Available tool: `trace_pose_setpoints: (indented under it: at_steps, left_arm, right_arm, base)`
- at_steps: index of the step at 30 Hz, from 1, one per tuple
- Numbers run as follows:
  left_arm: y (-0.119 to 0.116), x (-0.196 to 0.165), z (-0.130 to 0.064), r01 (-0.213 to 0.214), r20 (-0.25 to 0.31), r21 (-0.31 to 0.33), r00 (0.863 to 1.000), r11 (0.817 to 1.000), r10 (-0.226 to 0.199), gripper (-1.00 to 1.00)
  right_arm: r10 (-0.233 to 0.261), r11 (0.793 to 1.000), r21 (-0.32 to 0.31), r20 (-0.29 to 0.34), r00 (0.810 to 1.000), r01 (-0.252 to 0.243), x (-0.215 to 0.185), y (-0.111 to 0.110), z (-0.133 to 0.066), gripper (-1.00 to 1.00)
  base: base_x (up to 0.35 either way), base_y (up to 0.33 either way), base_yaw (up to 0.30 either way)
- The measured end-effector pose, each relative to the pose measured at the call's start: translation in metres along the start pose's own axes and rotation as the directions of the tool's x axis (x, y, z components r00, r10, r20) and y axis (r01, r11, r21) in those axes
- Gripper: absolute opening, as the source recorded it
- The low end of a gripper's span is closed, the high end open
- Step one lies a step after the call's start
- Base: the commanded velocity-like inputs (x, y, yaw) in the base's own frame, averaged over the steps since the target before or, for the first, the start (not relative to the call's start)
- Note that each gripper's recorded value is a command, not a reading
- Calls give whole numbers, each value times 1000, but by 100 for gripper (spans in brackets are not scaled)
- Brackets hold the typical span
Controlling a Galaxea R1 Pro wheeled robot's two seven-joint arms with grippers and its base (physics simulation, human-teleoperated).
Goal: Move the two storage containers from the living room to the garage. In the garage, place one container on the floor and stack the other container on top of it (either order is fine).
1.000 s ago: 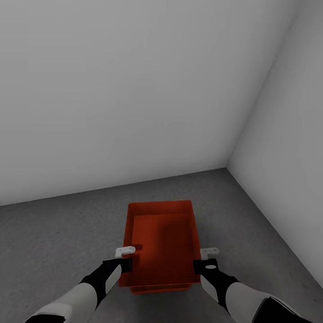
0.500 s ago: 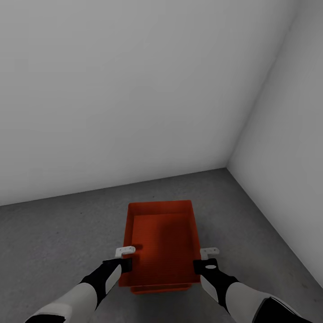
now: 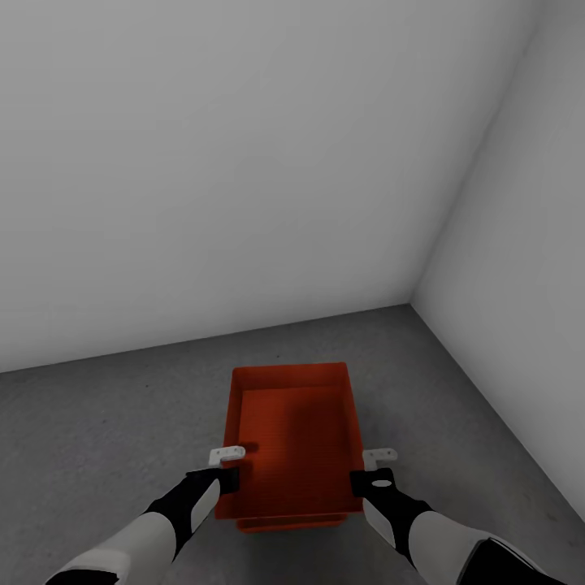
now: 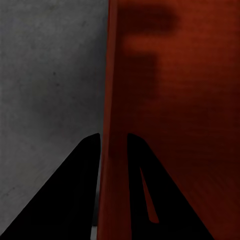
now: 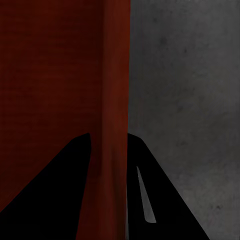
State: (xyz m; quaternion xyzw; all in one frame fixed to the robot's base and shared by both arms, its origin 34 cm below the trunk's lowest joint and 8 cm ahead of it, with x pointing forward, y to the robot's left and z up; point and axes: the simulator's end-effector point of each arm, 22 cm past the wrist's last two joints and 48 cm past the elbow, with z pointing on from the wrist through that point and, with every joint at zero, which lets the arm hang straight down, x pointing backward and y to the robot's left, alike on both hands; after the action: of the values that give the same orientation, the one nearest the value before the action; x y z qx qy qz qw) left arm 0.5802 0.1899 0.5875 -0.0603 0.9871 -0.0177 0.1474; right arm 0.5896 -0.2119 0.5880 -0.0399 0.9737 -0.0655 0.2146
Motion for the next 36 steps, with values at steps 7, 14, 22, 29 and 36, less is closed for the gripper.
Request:
trace_pose_setpoints:
  at_steps: [7,14,22,29,36]
  left_arm:
    - [1,1,8,0,-1,0,1000,1000,0,-100]
    - [1,2,17,1,0,0,1000,1000,-1,-100]
    - [1,4,27,2,0,0,1000,1000,-2,-100]
    - [1,5,30,2,-1,0,1000,1000,-2,-100]
    - [2,6,39,2,0,0,1000,1000,-2,-100]
  right_arm:
    - [0,1000,0,0,1000,0,2,1,8,-100]
    - [0,1000,0,0,1000,0,4,2,16,-100]
    - [-2,1000,0,0,1000,2,7,4,26,-100]
    - [-2,1000,0,0,1000,2,7,4,29,-100]
    - [-2,1000,0,0,1000,2,10,5,38,-100]
  base:
    - [0,0,0]
    - [0,0,0]
    - [0,0,0]
    - [0,0,0]
    - [0,0,0]
